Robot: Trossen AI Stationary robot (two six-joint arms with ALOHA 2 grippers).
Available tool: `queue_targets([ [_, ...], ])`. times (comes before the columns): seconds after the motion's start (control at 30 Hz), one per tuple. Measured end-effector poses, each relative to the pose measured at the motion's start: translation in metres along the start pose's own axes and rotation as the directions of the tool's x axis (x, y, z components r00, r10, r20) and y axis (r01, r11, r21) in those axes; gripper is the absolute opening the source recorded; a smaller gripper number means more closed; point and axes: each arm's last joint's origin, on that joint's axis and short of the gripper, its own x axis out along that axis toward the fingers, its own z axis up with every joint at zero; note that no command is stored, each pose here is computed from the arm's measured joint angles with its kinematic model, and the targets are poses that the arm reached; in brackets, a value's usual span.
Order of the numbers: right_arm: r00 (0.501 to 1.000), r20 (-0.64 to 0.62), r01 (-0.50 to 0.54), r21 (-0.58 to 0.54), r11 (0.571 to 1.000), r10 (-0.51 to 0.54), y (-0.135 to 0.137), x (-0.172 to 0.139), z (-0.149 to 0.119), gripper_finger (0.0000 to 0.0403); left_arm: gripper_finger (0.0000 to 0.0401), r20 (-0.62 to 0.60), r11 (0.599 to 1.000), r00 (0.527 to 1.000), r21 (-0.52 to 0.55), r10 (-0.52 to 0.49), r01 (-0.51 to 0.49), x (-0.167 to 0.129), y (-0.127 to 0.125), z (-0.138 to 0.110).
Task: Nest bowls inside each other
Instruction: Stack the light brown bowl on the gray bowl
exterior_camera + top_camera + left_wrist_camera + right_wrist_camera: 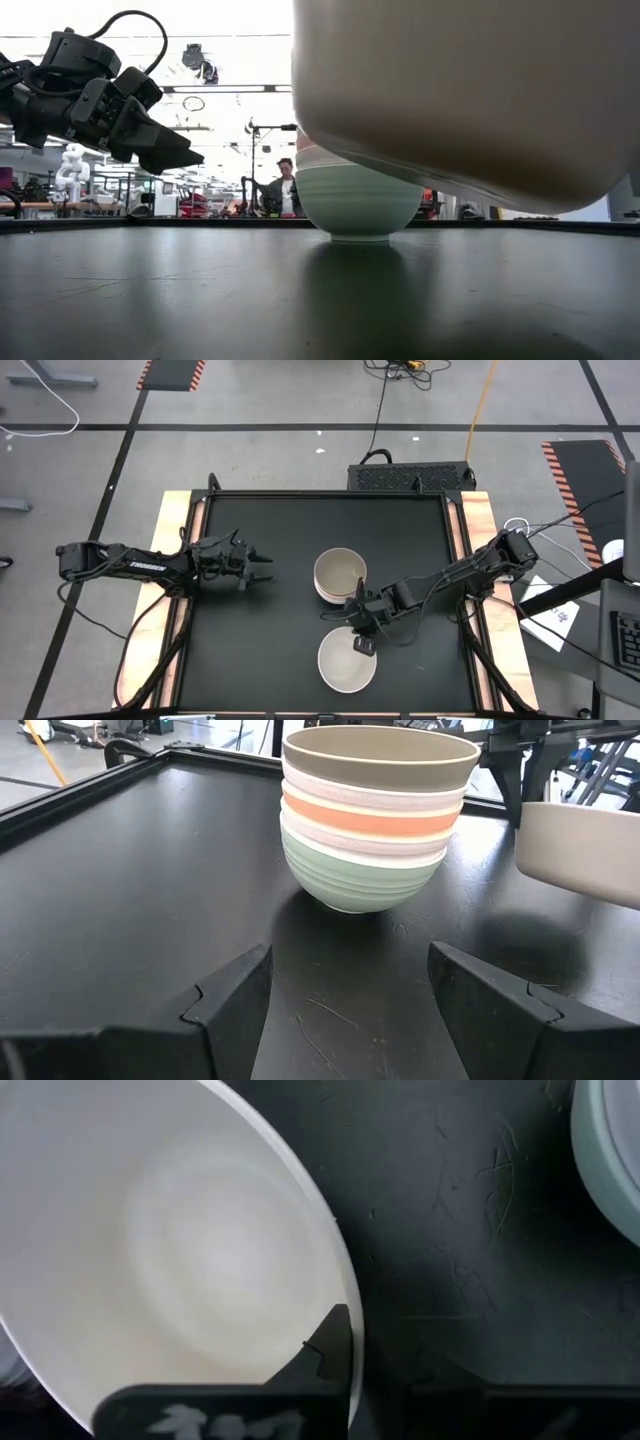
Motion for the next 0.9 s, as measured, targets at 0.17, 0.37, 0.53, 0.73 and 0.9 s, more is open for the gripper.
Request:
queue_targets([
  [0.17,1.0,-0.002,-0.003,-0.007,1.0,0.003,0.004,0.0,-0.003,0.0,0.0271,0.0,1.0,1.0,0.0,0.0,0.0,0.0,0.0,0.0],
  [0.37,0.997,0.073,0.004,-0.132,0.991,0.005,0.016,-0.001,-0.006,0.0,0.0271,-0.003,1.0,1.0,0.001,0.0,0.0,0.0,0.0,0.0],
  [0.53,0.972,0.226,0.001,-0.283,0.959,0.066,0.032,-0.009,0.0,0.0,0.0271,-0.004,1.0,1.0,-0.003,0.0,0.0,0.0,0.0,0.0],
  [0.73,0.942,0.332,0.091,-0.382,0.919,0.045,0.036,-0.027,-0.005,0.0,0.0271,-0.013,1.0,1.0,-0.008,-0.005,0.005,0.0,0.0,-0.001],
  [0.9,0.907,0.419,0.129,-0.37,0.92,0.042,0.016,-0.042,-0.023,0.0,0.0271,-0.014,1.0,1.0,0.012,-0.02,0.02,0.0,-0.001,-0.001],
])
